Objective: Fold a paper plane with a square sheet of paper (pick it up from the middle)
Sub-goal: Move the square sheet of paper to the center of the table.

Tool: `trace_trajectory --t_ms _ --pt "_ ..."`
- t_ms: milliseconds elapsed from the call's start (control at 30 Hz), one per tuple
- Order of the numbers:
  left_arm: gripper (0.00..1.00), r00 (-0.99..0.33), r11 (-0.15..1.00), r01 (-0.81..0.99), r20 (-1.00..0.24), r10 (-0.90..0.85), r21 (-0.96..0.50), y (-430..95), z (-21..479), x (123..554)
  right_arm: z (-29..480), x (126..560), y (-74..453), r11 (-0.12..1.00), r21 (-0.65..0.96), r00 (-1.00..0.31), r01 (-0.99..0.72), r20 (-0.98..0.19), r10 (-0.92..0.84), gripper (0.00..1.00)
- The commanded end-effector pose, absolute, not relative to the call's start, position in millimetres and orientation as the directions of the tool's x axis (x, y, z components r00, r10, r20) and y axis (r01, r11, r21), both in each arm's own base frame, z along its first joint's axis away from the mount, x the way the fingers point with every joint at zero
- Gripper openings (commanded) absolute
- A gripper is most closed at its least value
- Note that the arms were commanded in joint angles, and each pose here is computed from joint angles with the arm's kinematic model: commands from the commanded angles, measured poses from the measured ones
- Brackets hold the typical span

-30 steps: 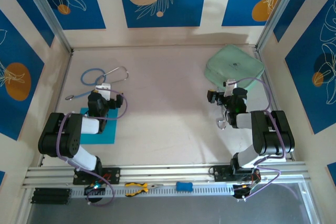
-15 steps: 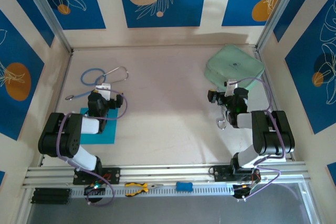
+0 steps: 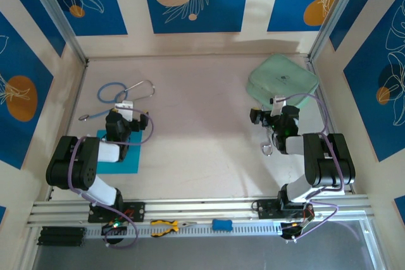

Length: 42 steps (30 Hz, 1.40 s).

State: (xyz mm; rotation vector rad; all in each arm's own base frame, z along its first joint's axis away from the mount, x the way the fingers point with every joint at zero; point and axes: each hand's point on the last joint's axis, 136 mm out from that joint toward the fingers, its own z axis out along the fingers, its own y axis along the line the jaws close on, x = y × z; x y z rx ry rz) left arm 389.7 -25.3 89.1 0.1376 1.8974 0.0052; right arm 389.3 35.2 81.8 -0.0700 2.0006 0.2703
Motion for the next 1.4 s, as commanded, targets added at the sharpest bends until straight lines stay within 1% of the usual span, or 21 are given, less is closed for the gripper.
trace_trajectory --t_ms 0,100,200,300,367,500,600,667,733,800,900,967,1067,1233,1367 --pt "1.0 -0.253 0.991 0.116 -0.963 0.097 0.07 -30 101 384 101 394 41 0.971 0.13 -0.388 -0.199 -0.92 0.044 0.99" --pt "1.0 -0.245 0.993 0.098 -0.966 0.089 0.067 -27 110 381 112 396 41 0.971 0.141 -0.417 -0.194 -0.908 0.049 0.99" --pt "1.0 -0.269 0.996 0.061 -0.96 0.072 0.058 -21 120 377 120 392 38 0.972 0.18 -0.496 -0.149 -0.864 0.084 1.0" --pt "1.0 -0.321 0.998 -0.057 -0.947 0.003 0.023 -3 128 374 128 382 29 0.984 0.172 -0.554 -0.052 -0.825 0.115 0.99" --pt "1.0 -0.33 0.992 -0.126 -0.943 -0.046 -0.004 7 139 370 137 373 28 0.976 0.216 -0.598 -0.002 -0.783 0.172 0.99" --pt "1.0 -0.355 0.966 -0.241 -0.918 -0.177 -0.093 20 152 347 162 349 45 0.932 0.361 -0.671 0.021 -0.686 0.281 0.99" --pt "1.0 -0.359 0.926 -0.328 -0.882 -0.306 -0.188 27 152 323 180 333 61 0.878 0.478 -0.696 -0.001 -0.631 0.343 0.99" --pt "1.0 -0.364 0.926 -0.297 -0.868 -0.336 -0.234 20 154 315 193 323 72 0.838 0.545 -0.711 -0.03 -0.6 0.365 0.99" --pt "1.0 -0.383 0.941 -0.204 -0.862 -0.332 -0.271 3 161 315 203 313 83 0.799 0.6 -0.732 -0.047 -0.565 0.381 0.99" --pt "1.0 -0.41 0.943 -0.15 -0.849 -0.332 -0.296 -9 166 317 211 306 92 0.766 0.638 -0.752 -0.074 -0.541 0.377 0.99" --pt "1.0 -0.473 0.948 -0.091 -0.824 -0.31 -0.304 -22 168 320 220 299 101 0.727 0.682 -0.779 -0.078 -0.497 0.383 0.99" --pt "1.0 -0.492 0.949 -0.074 -0.816 -0.302 -0.306 -26 171 322 224 297 106 0.711 0.699 -0.79 -0.08 -0.479 0.382 0.99" --pt "1.0 -0.506 0.95 -0.054 -0.812 -0.292 -0.308 -30 173 323 231 293 109 0.712 0.697 -0.799 -0.083 -0.474 0.371 0.99" --pt "1.0 -0.534 0.957 -0.081 -0.798 -0.279 -0.28 -25 169 313 243 295 106 0.745 0.662 -0.794 -0.083 -0.496 0.352 0.99" --pt "1.0 -0.548 0.954 -0.074 -0.787 -0.283 -0.291 -27 174 309 245 298 104 0.769 0.637 -0.807 -0.054 -0.482 0.342 0.99"
